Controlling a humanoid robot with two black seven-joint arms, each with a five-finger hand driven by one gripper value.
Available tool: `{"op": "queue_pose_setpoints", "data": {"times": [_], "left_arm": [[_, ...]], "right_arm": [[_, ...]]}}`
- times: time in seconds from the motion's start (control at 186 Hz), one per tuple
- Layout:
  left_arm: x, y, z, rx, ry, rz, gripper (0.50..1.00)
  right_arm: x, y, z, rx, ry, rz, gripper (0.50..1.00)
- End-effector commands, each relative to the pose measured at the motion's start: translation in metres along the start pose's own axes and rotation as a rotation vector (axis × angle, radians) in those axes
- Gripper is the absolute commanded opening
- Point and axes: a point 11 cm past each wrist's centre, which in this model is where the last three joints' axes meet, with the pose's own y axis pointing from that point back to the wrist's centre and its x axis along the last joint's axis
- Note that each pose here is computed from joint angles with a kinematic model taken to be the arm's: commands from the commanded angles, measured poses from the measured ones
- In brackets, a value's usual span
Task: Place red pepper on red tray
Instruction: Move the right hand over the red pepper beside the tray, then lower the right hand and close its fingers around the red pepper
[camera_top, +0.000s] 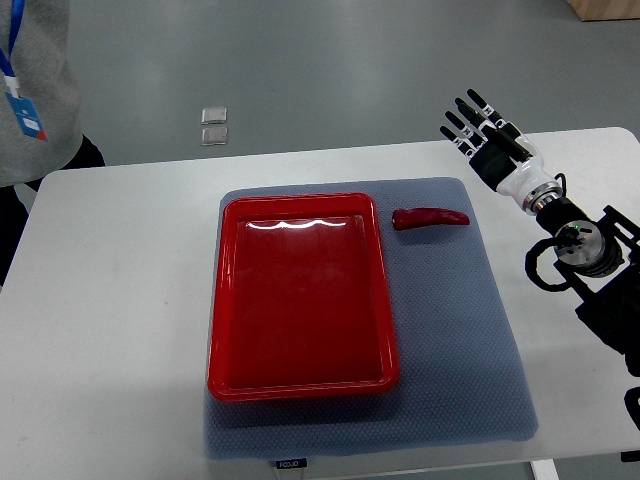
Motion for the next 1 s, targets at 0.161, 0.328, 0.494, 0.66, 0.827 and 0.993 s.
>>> {"op": "queue_pose_setpoints", "data": {"times": [0.161, 0.328, 0.494, 0.66, 0.827, 0.993], "left_arm": [[0.0, 0.0, 0.0, 0.0, 0.003, 0.0, 1.0], [0.0, 0.0, 0.0, -0.001, 0.001, 0.0, 1.0], [0.0, 0.0, 0.0, -0.001, 0.003, 0.0, 1.0], [-0.001, 0.0, 0.0, -0.001, 0.005, -0.002, 1.0], [-0.003, 0.0, 0.001, -0.002, 0.004, -0.011, 1.0], [-0.006, 0.0, 0.0, -0.001, 0.003, -0.023, 1.0]], "right_arm": [[0.0, 0.0, 0.0, 0.0, 0.0, 0.0, 0.911], [0.0, 0.001, -0.003, -0.004, 0.022, -0.011, 0.911], [-0.017, -0.008, -0.015, -0.105, 0.324, -0.115, 0.909], [-0.043, -0.018, -0.038, -0.323, 1.008, -0.287, 0.909], [-0.061, -0.021, -0.042, -0.436, 1.45, -0.391, 0.907], [-0.062, -0.024, -0.022, -0.457, 1.748, -0.407, 0.901]]}}
